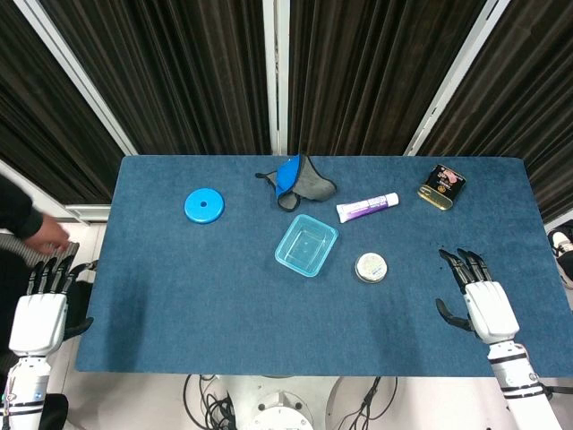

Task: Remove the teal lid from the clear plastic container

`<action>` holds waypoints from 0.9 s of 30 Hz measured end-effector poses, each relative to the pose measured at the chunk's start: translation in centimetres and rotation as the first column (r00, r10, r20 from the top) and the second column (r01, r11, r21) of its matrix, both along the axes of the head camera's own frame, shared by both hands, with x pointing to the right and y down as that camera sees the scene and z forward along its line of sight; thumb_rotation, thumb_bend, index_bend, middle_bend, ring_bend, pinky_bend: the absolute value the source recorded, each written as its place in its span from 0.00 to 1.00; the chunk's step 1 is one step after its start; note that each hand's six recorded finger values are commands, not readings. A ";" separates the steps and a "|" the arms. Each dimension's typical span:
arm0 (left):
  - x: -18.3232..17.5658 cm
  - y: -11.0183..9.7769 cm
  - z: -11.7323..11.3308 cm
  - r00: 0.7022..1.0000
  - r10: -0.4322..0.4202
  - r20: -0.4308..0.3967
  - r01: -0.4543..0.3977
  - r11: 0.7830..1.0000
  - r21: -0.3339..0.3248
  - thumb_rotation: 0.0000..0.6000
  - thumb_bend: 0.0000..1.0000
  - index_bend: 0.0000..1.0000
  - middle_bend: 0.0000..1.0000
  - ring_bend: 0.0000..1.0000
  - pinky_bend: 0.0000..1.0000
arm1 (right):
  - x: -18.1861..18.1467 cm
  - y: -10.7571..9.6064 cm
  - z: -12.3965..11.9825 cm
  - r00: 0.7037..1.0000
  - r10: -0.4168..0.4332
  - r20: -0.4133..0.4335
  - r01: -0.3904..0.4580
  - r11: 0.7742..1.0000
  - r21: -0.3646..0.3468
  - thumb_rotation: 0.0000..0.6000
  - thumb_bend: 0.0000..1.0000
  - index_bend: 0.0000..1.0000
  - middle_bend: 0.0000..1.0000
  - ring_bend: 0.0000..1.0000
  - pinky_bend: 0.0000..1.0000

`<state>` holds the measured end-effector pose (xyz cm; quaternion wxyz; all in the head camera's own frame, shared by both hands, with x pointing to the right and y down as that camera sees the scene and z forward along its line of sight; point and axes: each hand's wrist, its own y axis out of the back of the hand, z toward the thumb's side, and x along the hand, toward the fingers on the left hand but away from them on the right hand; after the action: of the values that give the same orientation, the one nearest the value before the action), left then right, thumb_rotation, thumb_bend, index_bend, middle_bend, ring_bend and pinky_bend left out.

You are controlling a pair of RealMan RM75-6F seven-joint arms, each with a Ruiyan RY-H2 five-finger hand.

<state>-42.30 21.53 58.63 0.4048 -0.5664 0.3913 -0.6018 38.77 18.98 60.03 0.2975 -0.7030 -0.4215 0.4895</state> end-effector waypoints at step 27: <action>0.4 -0.5 1.4 0.999 -0.007 -0.031 0.007 1.000 -0.030 1.00 0.00 0.12 0.05 0.00 0.00 | -9.2 -7.8 9.3 0.975 -0.150 0.164 0.196 0.928 -0.316 1.00 0.29 0.00 0.10 0.00 0.00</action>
<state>-41.93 21.06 60.03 0.3881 -0.5803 0.3906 -0.6000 29.52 11.19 69.31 0.1881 -0.8091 -0.2892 0.4757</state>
